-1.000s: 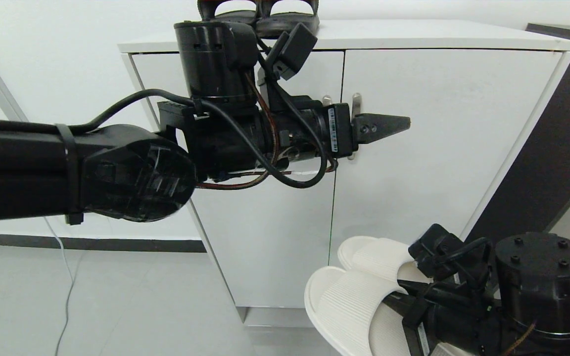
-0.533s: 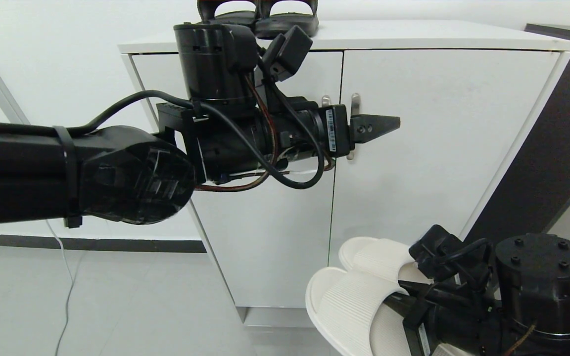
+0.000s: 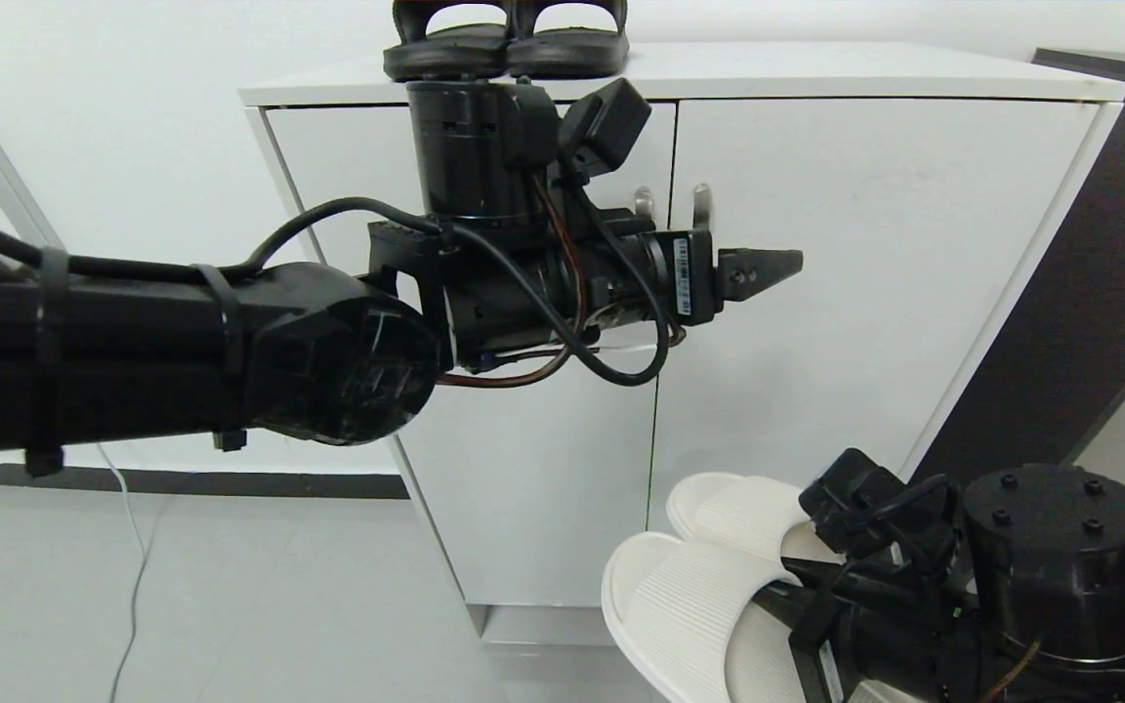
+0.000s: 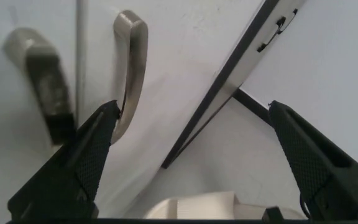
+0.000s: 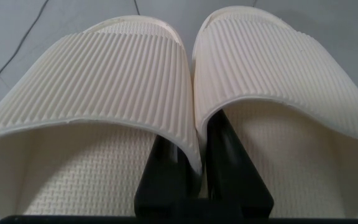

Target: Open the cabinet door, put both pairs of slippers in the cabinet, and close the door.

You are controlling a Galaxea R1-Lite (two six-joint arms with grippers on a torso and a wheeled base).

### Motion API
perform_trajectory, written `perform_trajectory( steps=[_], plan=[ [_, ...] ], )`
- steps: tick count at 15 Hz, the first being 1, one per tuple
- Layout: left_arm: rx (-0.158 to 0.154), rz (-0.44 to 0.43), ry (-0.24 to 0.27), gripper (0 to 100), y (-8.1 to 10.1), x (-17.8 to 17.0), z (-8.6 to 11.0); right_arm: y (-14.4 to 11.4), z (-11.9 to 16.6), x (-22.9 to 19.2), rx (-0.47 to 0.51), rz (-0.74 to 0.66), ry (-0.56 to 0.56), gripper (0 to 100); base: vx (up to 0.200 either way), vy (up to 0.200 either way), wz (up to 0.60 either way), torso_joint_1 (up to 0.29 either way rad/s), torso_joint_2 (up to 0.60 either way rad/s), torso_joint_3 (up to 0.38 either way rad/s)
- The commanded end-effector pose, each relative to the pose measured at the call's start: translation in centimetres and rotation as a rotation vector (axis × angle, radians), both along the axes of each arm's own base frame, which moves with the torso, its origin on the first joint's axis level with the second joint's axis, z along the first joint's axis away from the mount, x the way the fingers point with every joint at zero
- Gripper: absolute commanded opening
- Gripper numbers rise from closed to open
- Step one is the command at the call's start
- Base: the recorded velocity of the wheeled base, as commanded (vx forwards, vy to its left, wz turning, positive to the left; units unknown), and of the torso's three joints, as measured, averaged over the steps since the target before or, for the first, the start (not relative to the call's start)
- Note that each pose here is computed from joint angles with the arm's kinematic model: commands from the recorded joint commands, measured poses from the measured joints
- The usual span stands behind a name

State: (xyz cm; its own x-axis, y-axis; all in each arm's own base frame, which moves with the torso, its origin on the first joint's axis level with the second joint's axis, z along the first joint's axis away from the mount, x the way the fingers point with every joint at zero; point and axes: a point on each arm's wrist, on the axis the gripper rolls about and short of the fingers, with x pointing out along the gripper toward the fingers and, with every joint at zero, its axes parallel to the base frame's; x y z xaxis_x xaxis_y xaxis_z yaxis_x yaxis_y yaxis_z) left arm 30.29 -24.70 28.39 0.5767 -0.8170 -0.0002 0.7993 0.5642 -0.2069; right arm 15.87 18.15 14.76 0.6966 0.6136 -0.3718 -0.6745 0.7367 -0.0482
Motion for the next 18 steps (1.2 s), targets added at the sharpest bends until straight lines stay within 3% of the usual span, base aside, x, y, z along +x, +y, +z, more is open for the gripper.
perform_trajectory(
  steps=[1, 4, 5, 11, 18],
  plan=[
    [0.005, -0.003, 0.007, 100, -0.9, 0.9, -0.7, 0.1, -0.3, 0.1, -0.008, 0.001, 0.008, 0, 0.000, 0.000, 0.00, 0.000, 0.00, 0.000],
    [-0.004, -0.024, 0.003, 100, -1.7, 1.0, -0.7, 0.2, -0.2, -0.1, -0.006, 0.008, 0.006, 0, 0.000, 0.000, 0.00, 0.000, 0.00, 0.000],
    [-0.007, -0.030, 0.002, 0, -1.9, 0.7, -0.5, 0.2, -0.3, -0.1, -0.007, 0.010, 0.007, 0, 0.000, 0.000, 0.00, 0.000, 0.00, 0.000],
    [-0.009, -0.061, 0.015, 0, -1.9, -0.7, -0.4, -0.1, -0.6, -0.6, -0.012, 0.027, 0.020, 0, 0.000, 0.000, 0.00, 0.000, 0.00, 0.000],
    [0.006, -0.185, 0.032, 0, -0.7, -6.7, 0.3, -0.7, -0.1, -3.4, 0.027, 0.186, 0.030, 0, 0.000, 0.000, 0.00, 0.000, 0.00, 0.000]
  ],
)
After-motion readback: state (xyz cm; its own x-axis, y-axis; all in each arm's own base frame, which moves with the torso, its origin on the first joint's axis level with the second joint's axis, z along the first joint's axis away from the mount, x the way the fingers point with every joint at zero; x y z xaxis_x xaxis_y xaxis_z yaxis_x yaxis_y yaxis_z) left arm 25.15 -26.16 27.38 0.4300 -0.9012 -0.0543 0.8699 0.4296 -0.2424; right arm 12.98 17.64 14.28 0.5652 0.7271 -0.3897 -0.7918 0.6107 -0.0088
